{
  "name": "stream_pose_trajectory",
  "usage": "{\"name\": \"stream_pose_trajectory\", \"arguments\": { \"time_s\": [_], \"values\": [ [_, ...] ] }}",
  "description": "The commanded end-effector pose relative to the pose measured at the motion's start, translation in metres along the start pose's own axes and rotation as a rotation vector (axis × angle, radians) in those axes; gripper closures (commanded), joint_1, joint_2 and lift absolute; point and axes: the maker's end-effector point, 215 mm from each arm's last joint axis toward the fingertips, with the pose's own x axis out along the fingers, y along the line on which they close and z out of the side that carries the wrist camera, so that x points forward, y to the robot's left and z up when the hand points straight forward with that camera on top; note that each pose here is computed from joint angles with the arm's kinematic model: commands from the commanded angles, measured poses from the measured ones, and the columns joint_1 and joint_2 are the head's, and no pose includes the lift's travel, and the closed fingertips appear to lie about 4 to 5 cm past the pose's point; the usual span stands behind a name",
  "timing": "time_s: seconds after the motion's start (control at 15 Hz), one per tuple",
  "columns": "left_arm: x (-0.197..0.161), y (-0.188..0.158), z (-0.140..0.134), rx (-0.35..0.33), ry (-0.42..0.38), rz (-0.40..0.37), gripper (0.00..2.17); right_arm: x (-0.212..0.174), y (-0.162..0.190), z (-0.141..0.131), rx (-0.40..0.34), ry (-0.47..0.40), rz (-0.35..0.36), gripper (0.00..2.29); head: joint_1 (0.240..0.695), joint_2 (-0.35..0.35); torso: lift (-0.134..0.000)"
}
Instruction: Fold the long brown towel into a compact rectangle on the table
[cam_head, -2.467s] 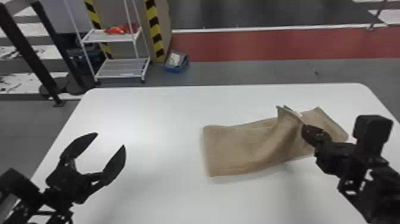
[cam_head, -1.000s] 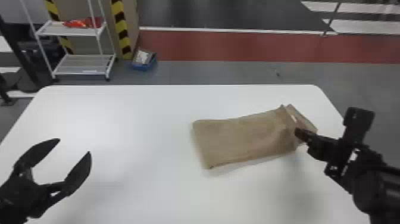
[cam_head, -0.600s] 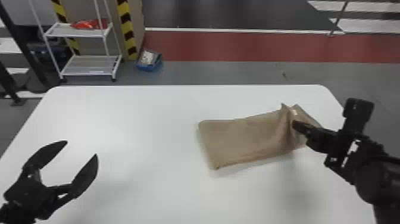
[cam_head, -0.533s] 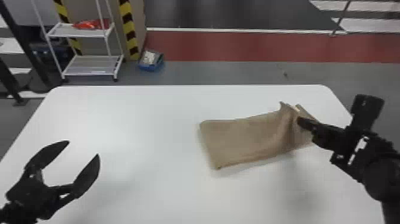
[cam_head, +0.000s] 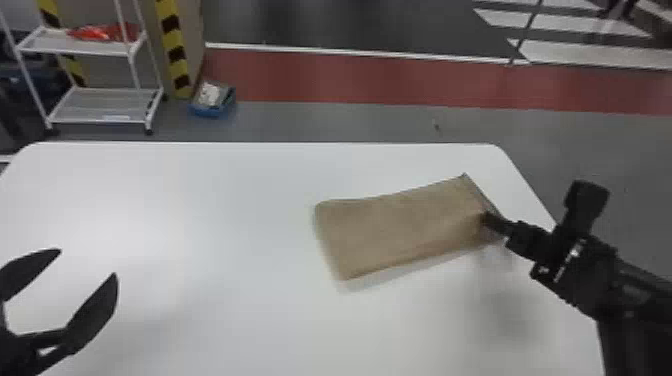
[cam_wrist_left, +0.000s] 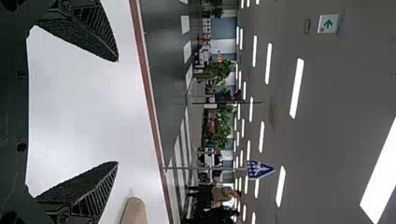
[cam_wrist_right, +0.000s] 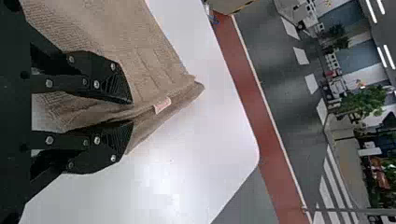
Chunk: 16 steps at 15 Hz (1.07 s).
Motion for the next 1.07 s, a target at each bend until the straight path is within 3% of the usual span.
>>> {"name": "stream_pose_trajectory", "arguments": {
  "time_s": [0.0,0.67,0.87,1.0],
  "values": [
    [-0.001,0.000,-0.005,-0.001,0.010,0.001,0.10,-0.001,-0.009,-0.016,0.014,0.004,0.000,0.03,0.695,-0.142,-0.123],
    [0.003,-0.002,-0.006,0.001,0.010,-0.003,0.10,-0.025,-0.021,0.011,0.071,-0.031,0.021,0.07,0.695,-0.174,-0.123],
    [0.003,0.001,-0.005,0.006,0.009,-0.001,0.10,-0.024,-0.023,0.038,0.045,-0.057,0.001,0.09,0.695,-0.174,-0.123],
    [0.003,0.003,-0.008,0.004,0.014,0.002,0.10,-0.015,-0.018,0.041,0.024,-0.032,-0.007,0.09,0.695,-0.177,-0.123]
  ]
}}
